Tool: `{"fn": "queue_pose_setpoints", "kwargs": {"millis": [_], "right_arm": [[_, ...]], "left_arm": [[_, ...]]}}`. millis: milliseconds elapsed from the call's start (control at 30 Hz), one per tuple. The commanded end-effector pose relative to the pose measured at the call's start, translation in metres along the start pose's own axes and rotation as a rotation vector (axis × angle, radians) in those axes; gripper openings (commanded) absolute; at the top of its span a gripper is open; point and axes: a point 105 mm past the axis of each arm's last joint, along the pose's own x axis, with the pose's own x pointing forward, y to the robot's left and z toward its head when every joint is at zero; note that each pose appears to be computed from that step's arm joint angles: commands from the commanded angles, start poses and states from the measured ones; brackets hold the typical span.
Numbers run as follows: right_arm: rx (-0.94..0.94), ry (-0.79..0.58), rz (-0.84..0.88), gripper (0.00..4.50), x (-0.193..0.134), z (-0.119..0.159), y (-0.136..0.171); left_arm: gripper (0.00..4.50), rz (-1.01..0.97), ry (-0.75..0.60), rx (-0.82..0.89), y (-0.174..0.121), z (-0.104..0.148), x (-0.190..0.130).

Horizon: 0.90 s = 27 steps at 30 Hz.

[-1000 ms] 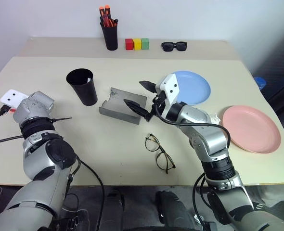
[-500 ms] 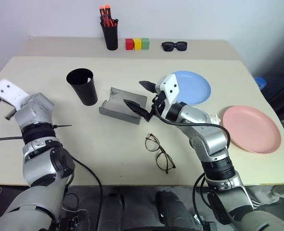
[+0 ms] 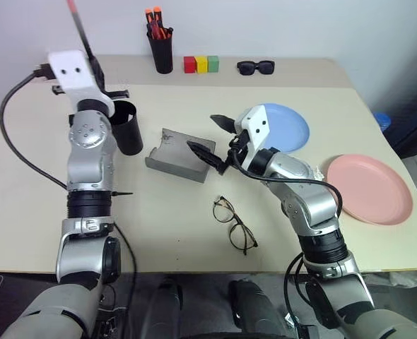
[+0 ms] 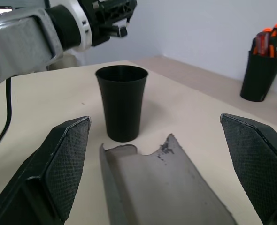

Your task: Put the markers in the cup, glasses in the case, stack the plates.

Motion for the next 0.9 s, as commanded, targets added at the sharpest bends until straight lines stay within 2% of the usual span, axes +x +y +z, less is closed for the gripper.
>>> {"fn": "queue_pose_setpoints", "kwargs": {"millis": [33,600,900], "right_arm": [[-0.043,-0.055,-0.019,4.5,-0.002,0.017,-0.006],[-0.036,-0.073,-0.022,4.5,-0.003,0.021,-0.009],[-0.034,-0.076,-0.015,4.5,-0.002,0.021,-0.008]], "left_arm": [[0.01,-0.005,-0.057,0.045,-0.007,0.009,-0.005],[0.01,0.069,-0.017,0.077,0.001,-0.011,-0.032],[0.01,0.059,0.004,0.079,-0.005,-0.018,-0.04]]}}
